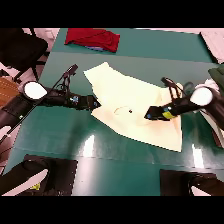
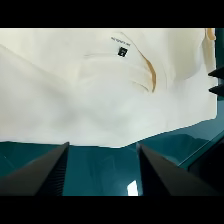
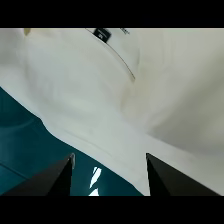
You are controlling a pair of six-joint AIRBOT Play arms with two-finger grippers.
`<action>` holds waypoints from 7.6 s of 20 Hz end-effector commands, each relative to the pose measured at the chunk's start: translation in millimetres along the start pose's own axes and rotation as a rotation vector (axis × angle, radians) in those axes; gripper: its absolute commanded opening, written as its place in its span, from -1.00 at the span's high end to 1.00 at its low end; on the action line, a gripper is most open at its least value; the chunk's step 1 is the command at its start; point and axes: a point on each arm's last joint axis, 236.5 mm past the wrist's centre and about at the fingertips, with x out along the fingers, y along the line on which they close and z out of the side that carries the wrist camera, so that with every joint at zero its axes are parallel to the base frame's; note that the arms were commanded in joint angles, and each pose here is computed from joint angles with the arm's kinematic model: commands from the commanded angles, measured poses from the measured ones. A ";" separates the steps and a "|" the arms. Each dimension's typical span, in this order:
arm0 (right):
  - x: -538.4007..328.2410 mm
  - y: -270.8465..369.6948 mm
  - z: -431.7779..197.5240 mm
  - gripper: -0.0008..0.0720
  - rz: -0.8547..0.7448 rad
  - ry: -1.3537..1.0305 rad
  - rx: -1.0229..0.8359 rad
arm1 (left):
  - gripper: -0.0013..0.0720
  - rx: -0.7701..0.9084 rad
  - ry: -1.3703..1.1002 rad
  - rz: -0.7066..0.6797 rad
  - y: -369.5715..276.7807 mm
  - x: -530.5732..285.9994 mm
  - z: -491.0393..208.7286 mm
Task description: Fold the shirts.
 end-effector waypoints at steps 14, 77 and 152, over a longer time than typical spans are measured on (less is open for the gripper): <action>66.2 32.7 -8.9 -0.33 0.161 0.009 0.172 | -0.40 -0.011 0.091 0.341 78.4 -13.5 -21.7; 164.3 125.9 63.9 0.45 -0.344 0.176 -0.739 | 0.90 0.106 0.163 0.126 92.4 79.7 -29.1; -90.7 -266.3 266.7 0.92 -0.469 -0.646 0.276 | 0.91 -0.238 -0.687 0.321 172.1 38.4 230.9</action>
